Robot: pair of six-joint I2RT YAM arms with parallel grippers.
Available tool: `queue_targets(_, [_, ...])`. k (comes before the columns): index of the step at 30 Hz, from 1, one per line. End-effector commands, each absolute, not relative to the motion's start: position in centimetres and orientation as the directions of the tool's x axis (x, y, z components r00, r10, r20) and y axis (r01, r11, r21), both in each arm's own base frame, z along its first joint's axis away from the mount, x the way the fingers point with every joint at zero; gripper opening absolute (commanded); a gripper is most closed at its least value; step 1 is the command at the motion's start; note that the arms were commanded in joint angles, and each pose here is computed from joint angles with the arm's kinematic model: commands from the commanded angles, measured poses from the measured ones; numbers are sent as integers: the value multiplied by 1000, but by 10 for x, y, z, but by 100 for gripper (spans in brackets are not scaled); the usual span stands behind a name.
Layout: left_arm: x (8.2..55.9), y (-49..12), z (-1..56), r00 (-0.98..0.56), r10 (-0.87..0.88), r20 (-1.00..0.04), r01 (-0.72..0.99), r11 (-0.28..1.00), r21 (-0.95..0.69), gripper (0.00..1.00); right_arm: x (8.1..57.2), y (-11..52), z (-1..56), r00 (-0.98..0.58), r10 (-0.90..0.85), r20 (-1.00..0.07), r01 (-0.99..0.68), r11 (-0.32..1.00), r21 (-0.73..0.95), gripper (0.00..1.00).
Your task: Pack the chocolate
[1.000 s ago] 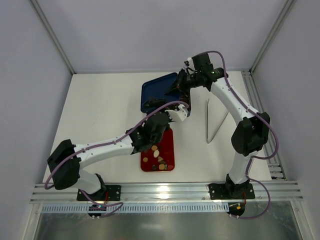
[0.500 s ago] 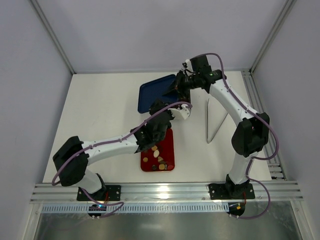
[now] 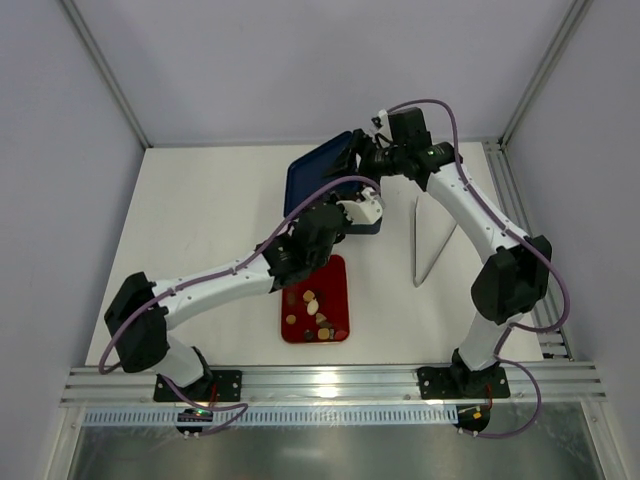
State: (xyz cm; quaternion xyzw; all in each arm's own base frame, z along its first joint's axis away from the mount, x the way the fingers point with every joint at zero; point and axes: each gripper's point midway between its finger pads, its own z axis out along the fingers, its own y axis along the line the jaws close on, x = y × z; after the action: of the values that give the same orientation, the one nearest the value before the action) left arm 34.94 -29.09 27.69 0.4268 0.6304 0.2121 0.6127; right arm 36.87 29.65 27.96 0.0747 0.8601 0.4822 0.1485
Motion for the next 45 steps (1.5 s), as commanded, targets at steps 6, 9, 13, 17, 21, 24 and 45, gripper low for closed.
queue_targets(6, [336, -303, 314, 121, 671, -732, 390, 646, 656, 0, 389, 266, 349, -795, 423, -435, -165, 539, 826, 92])
queue_targets(9, [337, -302, 313, 95, 648, -755, 429, 658, 619, 0, 394, 250, 362, -752, 462, -470, -169, 553, 816, 98])
queue_targets(13, [338, -305, 309, 53, 608, -792, 508, 667, 546, 0, 399, 232, 377, -701, 506, -503, -185, 552, 813, 100])
queue_targets(17, [341, -307, 308, -7, 546, -838, 570, 690, 445, 0, 400, 211, 394, -631, 546, -552, -197, 575, 794, 100])
queue_targets(21, [352, -301, 314, -91, 448, -889, 617, 726, 303, 0, 404, 183, 399, -545, 567, -618, -174, 645, 744, 100])
queue_targets(24, [354, -308, 317, -197, 312, -930, 685, 722, 97, 0, 409, 158, 395, -493, 569, -658, -127, 701, 701, 100])
queue_targets(45, [454, -321, 286, -825, -299, -479, 445, 178, -878, 0, 458, 155, 242, -682, 411, -605, -57, 795, 604, 100])
